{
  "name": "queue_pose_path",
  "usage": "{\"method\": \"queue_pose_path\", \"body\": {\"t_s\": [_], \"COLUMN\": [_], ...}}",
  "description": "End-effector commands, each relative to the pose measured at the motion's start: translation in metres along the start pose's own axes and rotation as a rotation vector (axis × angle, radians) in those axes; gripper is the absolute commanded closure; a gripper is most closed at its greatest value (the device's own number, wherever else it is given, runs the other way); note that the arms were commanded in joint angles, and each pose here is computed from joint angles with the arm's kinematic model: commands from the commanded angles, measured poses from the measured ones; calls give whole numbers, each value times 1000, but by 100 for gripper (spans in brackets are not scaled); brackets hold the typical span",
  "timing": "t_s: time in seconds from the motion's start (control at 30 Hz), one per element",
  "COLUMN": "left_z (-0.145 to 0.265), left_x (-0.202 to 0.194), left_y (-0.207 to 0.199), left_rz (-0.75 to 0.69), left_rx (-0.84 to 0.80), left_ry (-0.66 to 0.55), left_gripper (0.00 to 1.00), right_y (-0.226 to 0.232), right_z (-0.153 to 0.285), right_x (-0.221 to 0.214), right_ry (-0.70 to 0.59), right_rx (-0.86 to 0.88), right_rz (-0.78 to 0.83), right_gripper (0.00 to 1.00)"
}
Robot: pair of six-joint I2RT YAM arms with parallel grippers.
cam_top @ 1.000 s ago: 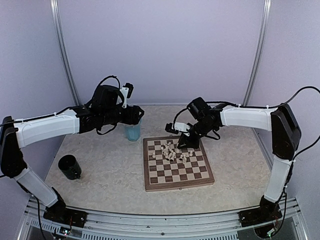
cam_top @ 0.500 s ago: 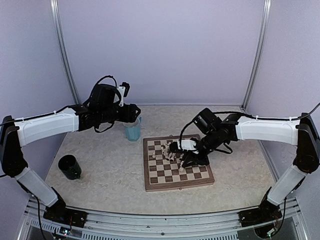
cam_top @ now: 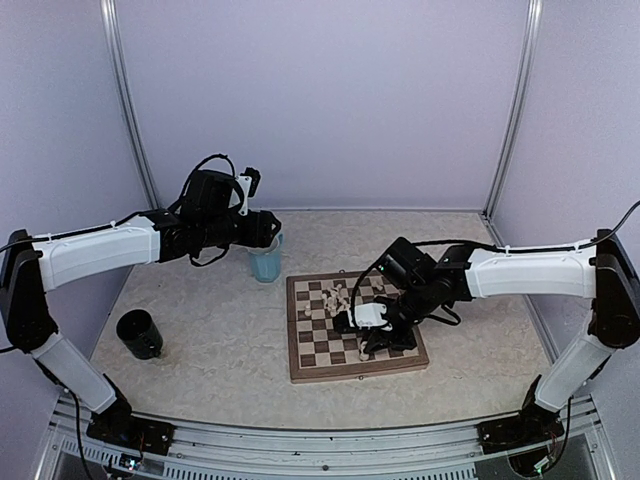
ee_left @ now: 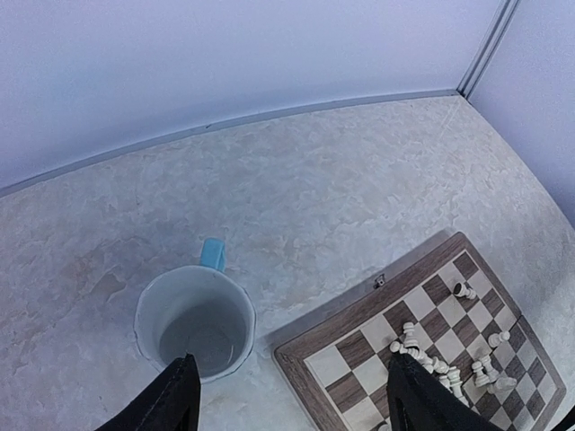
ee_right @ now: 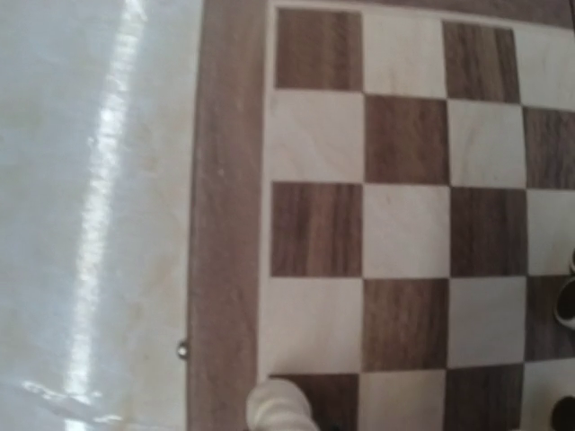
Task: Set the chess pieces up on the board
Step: Place the king on e1.
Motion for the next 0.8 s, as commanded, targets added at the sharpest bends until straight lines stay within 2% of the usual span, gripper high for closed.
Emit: {"method": "queue_pose_path", "body": {"t_s": [0.0, 0.53, 0.6, 0.77], "left_z": [-1, -4, -4, -4], "left_x": [11, 8, 8, 8], "left_y": [3, 1, 0, -1], "left_rz": [-9, -13, -12, -12], "left_rx": [9, 0, -2, -6], "left_ry": [-12, 5, 5, 5], "left_gripper": [29, 29, 29, 29], "right_y": [-7, -11, -12, -11], "right_z": [-5, -17, -18, -16], "right_x": [-3, -20, -21, -21], "right_ry": [21, 70, 73, 69], "right_rx": [-36, -66, -71, -71], "right_rz": [-11, -23, -26, -33], "right_gripper": [100, 96, 92, 73]}}
Point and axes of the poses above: each gripper's point midway between its finger pads, its own z axis back along the fingers, its own y axis along the line the jaws close on, x = y × z, the point moved 1 cm from there along z, back along the fingers, and after that the axes turned 10 degrees about -z, right-handed, at the moved point
